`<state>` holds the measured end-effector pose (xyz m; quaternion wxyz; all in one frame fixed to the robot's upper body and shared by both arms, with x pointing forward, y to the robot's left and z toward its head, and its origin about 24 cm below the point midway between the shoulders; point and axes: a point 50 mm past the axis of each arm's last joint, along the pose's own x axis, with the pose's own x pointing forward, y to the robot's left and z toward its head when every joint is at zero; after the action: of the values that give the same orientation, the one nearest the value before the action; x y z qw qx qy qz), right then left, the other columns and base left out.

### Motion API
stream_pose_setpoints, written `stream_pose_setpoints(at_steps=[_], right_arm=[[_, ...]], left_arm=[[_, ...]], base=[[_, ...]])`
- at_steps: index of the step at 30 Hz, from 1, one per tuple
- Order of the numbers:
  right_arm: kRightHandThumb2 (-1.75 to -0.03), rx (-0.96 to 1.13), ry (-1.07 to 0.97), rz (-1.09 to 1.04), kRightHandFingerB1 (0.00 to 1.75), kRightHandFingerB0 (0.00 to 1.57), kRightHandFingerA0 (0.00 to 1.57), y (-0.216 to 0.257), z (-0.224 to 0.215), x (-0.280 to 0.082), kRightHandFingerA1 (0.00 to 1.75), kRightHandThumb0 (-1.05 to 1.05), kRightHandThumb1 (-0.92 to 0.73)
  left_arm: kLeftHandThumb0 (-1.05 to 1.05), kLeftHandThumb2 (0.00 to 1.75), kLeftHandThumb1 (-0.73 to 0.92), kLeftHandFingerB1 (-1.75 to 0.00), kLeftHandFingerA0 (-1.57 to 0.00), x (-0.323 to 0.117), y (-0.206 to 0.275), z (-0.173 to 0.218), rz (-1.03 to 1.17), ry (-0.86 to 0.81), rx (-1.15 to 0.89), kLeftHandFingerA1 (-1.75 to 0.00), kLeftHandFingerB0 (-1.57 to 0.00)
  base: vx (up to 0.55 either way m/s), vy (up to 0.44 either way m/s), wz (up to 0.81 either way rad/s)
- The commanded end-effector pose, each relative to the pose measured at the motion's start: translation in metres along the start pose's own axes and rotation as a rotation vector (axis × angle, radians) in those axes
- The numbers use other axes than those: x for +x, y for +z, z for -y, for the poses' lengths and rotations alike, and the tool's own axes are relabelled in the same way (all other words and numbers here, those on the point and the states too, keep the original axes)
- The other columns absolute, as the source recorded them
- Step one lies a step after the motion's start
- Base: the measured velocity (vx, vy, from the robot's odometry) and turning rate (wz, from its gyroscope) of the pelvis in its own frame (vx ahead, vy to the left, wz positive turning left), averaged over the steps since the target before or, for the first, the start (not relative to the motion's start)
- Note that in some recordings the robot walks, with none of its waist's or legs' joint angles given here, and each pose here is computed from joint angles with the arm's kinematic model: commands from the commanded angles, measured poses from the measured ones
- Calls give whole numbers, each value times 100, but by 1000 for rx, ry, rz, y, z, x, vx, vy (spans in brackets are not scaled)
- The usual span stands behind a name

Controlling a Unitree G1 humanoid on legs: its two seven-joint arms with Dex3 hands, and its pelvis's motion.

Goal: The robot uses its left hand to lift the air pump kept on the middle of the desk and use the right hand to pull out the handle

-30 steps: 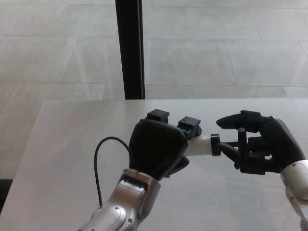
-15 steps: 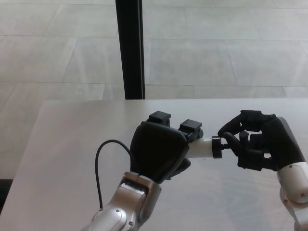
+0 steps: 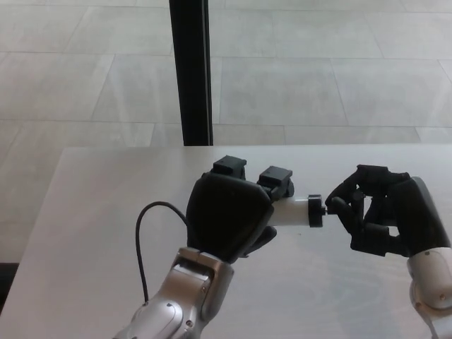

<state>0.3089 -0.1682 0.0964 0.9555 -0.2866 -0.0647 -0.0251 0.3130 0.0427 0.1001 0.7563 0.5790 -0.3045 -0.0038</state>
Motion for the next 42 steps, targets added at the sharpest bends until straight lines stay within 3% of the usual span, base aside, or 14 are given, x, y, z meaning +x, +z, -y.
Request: stream_pose_setpoints(at_steps=[1,6,13,20,23,27,30,31,32,34,37,38,41,42], right_arm=[[-102,-38,-30,-18,119,91,103,-17,4,-7,150,-16,-58],[-96,-50,-33,-30,122,90,102,-22,3,-10,153,-17,-61],[-101,-81,-76,-26,120,90,105,-25,17,-8,150,-14,-58],[-99,-65,-110,-15,116,93,101,-26,28,-6,147,-16,-56],[-98,-67,-119,0,116,93,102,-24,31,-4,148,-16,-56],[-95,-51,-93,-17,83,96,103,-16,32,0,148,-14,-56],[-60,-53,-49,-29,45,64,112,-12,29,1,138,-32,-68],[-60,-55,-37,-30,45,64,112,-11,29,1,138,-32,-68],[-92,-118,27,-31,48,25,116,-11,28,2,117,-62,-54],[-94,-166,90,-95,38,9,118,-11,25,3,112,-90,-61],[-65,-122,148,-105,22,0,113,-11,22,2,101,-93,-71],[-99,-117,152,-108,11,0,109,-11,21,2,104,-87,-53],[-103,-89,194,-121,1,0,109,-14,17,2,108,-99,-59],[-63,-89,198,-123,21,0,114,-14,16,2,105,-97,-73]], left_arm=[[-15,83,67,-154,-80,16,-6,-22,-64,49,-101,-175,-62],[-15,72,71,-151,-76,25,-6,-37,-59,74,-94,-175,-62],[-13,94,59,-153,-83,20,-12,-36,-56,55,-102,-175,-69],[-15,87,62,-149,-81,10,-21,-33,-41,40,-34,-174,-71],[-10,85,61,-137,-95,6,-22,-31,-39,26,-20,-168,-69],[-17,80,64,-142,-84,2,-21,-26,-25,36,-43,-171,-76],[-15,78,64,-142,-82,0,-20,-24,-25,30,-52,-171,-75],[-15,78,64,-142,-82,1,-20,-24,-24,27,-49,-171,-75],[-12,81,64,-138,-90,1,-20,-25,-22,20,-44,-169,-71],[-11,83,63,-141,-91,2,-20,-24,-22,25,-45,-170,-69],[-19,78,64,-144,-83,4,-20,-24,-19,28,-35,-170,-74],[-15,80,64,-138,-91,4,-20,-24,-19,27,-34,-168,-70],[-15,79,63,-137,-90,5,-19,-25,-22,35,-41,-166,-72],[-14,79,63,-138,-89,5,-18,-25,-21,38,-40,-167,-71]], base=[[0,0,0],[0,0,0],[0,0,0],[0,0,0],[0,0,0],[0,0,0],[0,0,0],[0,0,0],[0,0,0],[0,0,0],[0,0,0],[0,0,0],[0,0,0],[0,0,0]])
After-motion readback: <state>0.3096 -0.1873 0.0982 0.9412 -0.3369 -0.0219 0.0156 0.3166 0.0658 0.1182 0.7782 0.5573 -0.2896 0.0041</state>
